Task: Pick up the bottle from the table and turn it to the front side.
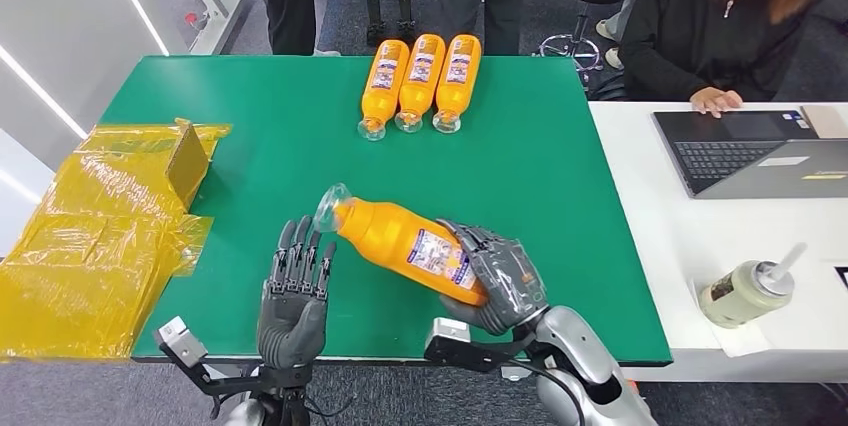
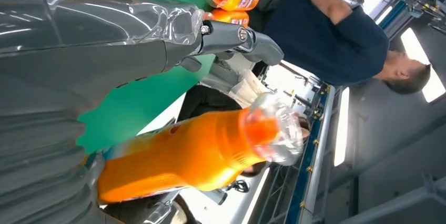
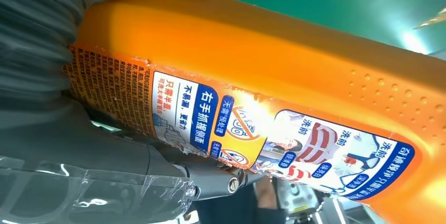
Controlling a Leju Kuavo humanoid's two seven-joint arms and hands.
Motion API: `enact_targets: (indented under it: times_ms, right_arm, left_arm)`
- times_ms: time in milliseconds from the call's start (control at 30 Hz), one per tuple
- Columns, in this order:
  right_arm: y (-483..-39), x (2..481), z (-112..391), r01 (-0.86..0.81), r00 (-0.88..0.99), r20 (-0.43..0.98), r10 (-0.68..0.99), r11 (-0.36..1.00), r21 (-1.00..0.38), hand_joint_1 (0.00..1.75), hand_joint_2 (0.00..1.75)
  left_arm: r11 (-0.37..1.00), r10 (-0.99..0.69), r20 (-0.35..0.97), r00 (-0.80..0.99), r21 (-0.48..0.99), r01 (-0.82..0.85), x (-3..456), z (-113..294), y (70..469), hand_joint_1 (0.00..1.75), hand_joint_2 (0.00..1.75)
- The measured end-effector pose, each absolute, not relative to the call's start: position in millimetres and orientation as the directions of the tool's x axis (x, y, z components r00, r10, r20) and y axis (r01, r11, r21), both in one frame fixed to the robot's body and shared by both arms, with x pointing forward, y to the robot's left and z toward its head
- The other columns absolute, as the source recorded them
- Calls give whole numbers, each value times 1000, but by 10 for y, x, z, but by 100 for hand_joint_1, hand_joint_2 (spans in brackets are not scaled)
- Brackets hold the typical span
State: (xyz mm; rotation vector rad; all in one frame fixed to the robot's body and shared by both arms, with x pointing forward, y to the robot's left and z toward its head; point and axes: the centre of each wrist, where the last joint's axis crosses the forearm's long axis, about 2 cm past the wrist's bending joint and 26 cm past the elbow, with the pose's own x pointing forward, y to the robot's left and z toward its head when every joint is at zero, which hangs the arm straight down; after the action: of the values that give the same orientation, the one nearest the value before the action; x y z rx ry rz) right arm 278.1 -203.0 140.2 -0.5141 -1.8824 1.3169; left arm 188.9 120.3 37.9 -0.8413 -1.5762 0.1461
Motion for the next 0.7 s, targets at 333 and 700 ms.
enact_targets:
  times_ms: [333, 700]
  right_arm:
    - [-1519, 2725, 1500, -170, -654, 433, 621, 437, -883, 175, 175]
    - [-1259, 2497, 1426, -239, -630, 493, 600, 453, -859, 175, 175]
  left_arm:
    - [705, 573, 816, 69, -535, 466, 1987, 410, 1125, 0, 175]
    - [691, 562, 823, 89, -525, 497, 2102, 455, 1052, 0, 175]
